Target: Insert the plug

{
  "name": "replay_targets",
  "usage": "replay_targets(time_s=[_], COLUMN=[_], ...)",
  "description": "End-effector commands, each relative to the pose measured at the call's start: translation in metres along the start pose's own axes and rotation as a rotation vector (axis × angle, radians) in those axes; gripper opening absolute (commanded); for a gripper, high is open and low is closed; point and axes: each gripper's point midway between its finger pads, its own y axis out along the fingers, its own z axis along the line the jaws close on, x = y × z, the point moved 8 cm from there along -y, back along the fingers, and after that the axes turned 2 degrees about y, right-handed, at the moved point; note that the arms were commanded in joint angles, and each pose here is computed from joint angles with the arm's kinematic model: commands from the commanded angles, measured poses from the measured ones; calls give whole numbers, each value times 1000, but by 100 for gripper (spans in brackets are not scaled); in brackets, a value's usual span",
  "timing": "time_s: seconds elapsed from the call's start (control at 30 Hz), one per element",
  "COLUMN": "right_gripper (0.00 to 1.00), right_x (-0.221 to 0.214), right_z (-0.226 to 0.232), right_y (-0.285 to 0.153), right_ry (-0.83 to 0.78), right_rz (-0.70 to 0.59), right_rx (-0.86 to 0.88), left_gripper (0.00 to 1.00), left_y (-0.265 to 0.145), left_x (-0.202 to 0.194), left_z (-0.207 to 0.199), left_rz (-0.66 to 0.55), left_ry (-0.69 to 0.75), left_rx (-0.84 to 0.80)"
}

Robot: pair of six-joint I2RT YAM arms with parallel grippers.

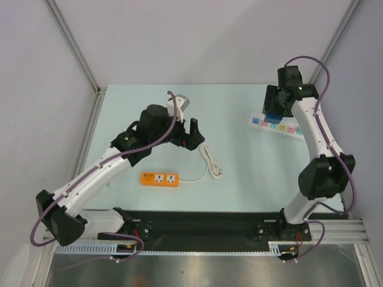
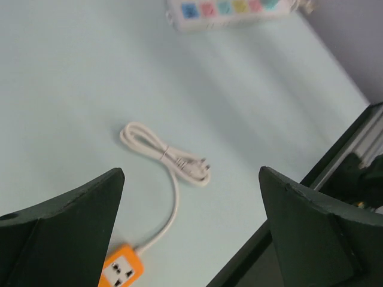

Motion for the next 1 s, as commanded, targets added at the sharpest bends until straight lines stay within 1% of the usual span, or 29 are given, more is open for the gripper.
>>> replay_targets(time_s=[0.0,0.03,0.1,0.17,0.23,0.27,0.33,0.37,0.4,0.5,0.67,0.7,0.87,0.97], right_gripper=[0,0,0,0,0,0,0,0,0,0,0,0,0,0], right_x=[7,5,8,17,30,29,31,35,32,29,26,26,24,23], right_z=[8,8,6,4,3,3,1,2,3,-2,-18,-30,-60,-71], right_y=[8,28,43,60,65,79,89,91,100,113,122,124,129,132], right_ry=[-17,-24,-17,-6,2,6,13,16,12,4,13,28,56,77], right_rz=[97,151,183,204,187,216,233,221,241,259,292,296,316,330], right_rx=[34,9,-13,-23,-32,-32,-33,-28,-27,-74,-95,-117,-176,-148], left_gripper=[100,100,100,100,100,100,100,100,100,100,100,100,100,100], left_y=[4,8,9,5,3,1,-3,-4,-5,-7,-5,-5,-7,-8], left_x=[-25,-35,-42,-40,-41,-40,-37,-37,-35,-34,-35,-35,-33,-33], left_z=[18,22,30,27,27,27,28,29,29,31,32,32,34,35], left_rz=[120,148,180,169,147,139,116,114,106,95,98,98,87,83], left_ry=[135,150,153,158,157,159,163,165,166,166,156,155,144,139], left_rx=[58,70,118,104,102,105,130,141,144,161,168,166,173,173])
